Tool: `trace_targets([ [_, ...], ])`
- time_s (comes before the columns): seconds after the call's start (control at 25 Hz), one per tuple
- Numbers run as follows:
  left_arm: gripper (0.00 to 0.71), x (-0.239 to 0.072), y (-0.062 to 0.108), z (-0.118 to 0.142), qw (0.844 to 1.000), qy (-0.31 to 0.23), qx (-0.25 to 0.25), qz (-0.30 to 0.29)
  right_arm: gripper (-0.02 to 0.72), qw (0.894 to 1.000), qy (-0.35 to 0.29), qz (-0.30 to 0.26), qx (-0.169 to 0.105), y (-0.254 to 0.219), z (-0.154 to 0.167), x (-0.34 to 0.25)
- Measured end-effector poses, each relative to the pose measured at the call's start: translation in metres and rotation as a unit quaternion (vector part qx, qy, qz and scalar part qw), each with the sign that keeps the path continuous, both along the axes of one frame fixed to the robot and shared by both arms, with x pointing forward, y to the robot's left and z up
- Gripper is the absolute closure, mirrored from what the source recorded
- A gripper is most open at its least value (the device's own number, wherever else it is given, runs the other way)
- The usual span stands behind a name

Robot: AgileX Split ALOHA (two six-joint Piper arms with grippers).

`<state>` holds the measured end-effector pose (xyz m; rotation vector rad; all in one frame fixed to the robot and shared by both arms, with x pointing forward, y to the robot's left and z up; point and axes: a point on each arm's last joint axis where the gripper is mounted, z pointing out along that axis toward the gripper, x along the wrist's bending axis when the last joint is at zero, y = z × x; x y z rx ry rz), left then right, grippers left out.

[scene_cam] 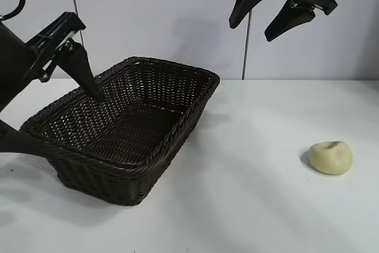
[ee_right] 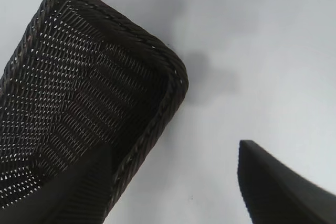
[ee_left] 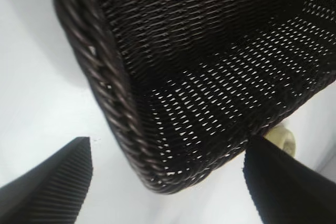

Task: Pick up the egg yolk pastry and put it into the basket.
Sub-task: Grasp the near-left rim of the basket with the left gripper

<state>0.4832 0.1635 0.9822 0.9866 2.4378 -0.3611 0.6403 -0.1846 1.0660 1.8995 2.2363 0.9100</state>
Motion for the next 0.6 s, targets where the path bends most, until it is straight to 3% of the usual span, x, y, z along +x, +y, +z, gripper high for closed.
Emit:
trace_targets([
  [0.4,0.136,0.011,0.001,-0.025,0.999,0.007,0.036,0.011,0.209,1.000,0.000,0.001,-0.004,-0.001,0.000,0.000],
  [0.6,0.136,0.019,-0.001,-0.050,0.998,0.025,0.051,0.017,0.209,1.000,0.000,0.001,-0.005,-0.001,0.000,0.000],
])
